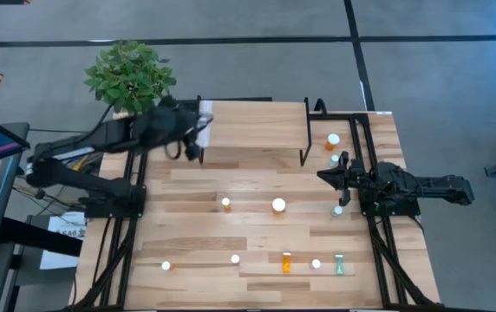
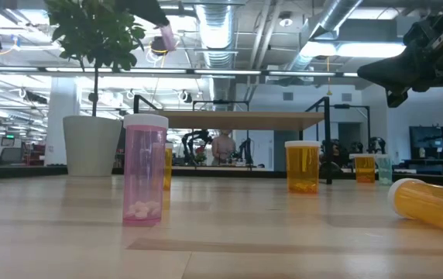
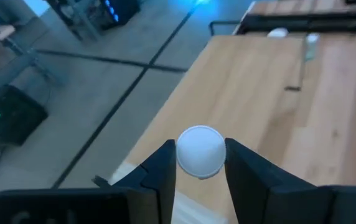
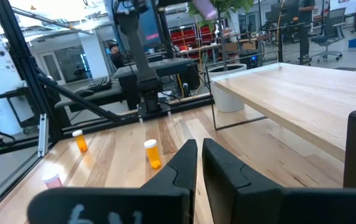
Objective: Pick and place medicine bottles onto shelf by color
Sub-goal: Put the top pink pill bottle on the shelf
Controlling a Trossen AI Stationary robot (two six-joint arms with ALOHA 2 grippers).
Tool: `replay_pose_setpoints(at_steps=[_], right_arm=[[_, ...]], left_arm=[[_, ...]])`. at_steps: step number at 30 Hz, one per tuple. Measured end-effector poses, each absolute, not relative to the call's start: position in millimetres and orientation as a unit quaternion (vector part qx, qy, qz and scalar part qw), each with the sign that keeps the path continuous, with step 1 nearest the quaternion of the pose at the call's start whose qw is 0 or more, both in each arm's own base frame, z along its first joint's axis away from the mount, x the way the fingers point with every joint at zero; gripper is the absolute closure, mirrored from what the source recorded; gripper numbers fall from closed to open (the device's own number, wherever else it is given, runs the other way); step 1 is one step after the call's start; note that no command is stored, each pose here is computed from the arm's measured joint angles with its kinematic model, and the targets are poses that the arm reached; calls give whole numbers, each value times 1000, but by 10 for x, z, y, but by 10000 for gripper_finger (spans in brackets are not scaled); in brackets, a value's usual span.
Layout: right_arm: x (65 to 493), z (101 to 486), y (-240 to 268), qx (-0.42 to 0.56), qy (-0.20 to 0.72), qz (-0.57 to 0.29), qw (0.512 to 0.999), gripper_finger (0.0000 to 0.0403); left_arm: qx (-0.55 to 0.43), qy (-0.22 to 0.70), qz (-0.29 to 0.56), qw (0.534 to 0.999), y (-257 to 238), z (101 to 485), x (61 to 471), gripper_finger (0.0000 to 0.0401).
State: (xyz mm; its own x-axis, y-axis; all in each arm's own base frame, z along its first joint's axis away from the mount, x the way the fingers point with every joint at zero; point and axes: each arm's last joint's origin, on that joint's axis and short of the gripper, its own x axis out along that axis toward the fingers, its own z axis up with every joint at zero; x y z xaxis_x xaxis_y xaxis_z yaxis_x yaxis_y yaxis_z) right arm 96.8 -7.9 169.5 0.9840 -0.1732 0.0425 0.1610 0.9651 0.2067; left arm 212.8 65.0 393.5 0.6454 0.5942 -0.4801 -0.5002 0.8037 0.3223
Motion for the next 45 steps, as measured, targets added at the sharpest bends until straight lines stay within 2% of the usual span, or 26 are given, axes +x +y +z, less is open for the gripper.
replay_pose_setpoints(at_steps=[8,20,39,45], right_arm=[[968,1696,-79,102,-30,-84,991,351],[968,1697,-79,102,-31,-84,991,351],[968,1696,-79,102,-30,-84,991,351],[968,1695,-79,102,-30,-84,991,351]], left_arm=[[10,330,279,902,1370,3925,2481,295],[-86,412,292,859,2173,3345,2615,294],[-115,414,316,846,2364,3197,2576,294],[-119,417,317,844,2364,3145,2575,281]])
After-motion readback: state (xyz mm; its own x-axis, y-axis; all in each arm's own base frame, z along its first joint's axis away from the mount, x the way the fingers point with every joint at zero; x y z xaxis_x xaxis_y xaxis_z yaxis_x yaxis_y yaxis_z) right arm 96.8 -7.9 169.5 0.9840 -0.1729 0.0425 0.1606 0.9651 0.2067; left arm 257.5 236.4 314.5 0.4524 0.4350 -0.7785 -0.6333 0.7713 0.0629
